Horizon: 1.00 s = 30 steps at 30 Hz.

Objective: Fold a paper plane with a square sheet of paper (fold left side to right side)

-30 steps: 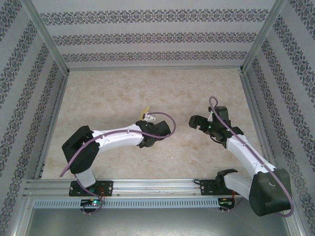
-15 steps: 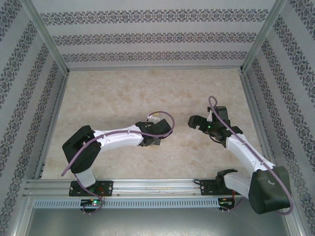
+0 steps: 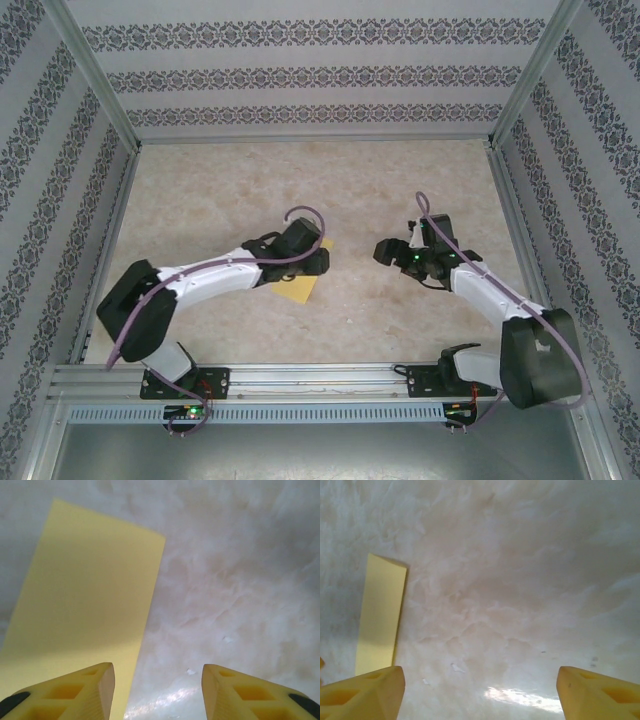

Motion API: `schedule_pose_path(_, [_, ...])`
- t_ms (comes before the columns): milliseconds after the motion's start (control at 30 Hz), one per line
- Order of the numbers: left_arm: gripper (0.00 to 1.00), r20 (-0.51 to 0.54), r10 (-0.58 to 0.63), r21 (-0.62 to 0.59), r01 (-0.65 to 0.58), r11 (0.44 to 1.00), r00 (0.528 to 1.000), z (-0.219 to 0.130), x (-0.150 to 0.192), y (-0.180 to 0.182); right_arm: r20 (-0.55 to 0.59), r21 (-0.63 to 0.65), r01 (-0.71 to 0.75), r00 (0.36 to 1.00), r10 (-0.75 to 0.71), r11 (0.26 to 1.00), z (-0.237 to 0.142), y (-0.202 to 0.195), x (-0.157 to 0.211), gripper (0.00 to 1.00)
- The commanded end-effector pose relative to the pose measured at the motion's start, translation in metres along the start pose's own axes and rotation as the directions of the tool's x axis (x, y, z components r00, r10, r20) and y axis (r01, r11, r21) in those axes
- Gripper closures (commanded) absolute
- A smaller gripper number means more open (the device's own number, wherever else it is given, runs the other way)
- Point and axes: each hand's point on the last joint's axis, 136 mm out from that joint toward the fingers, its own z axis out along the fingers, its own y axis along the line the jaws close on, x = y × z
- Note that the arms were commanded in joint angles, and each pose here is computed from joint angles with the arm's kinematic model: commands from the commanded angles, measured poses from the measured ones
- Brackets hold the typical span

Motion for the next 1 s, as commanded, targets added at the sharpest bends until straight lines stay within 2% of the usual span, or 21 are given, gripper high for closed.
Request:
schedule_pose_path(0, [0.51,0.099,-0.019,0.091,0.01,0.996,0.995,-0.019,-0.03,0.005,-0.032,-0.112,0.013,0.999,-0.016,0.994,0.013,0.041,0.003,0.3])
schedule_pose_path(200, [0.51,0.235,-0.071,0.07,0.056,0.996,0.969,-0.054,-0.056,0.048,-0.063,-0.174,0.016,0.998,-0.028,0.985,0.051,0.089,0.024,0.49])
schedule_pose_path(367, [0.51,0.286,-0.105,0.049,0.095,0.994,0.953,-0.072,-0.058,0.075,-0.064,-0.177,0.019,0.997,-0.031,0.984,0.076,0.112,0.033,0.64])
schedule_pose_path(600, [0.51,0.29,-0.127,0.03,0.124,0.992,0.949,-0.078,-0.049,0.092,-0.103,-0.159,0.019,0.994,-0.035,0.987,0.11,0.122,0.044,0.83])
schedule_pose_path(833, [0.5,0.271,-0.119,0.015,0.119,0.993,0.955,-0.075,-0.046,0.096,-0.166,-0.135,0.034,0.985,-0.057,0.99,0.132,0.118,0.053,0.9])
schedule_pose_path(967, [0.48,0.223,-0.12,0.01,0.121,0.993,0.967,-0.071,-0.038,0.1,-0.22,-0.088,0.061,0.972,-0.079,0.994,0.138,0.107,0.063,0.96])
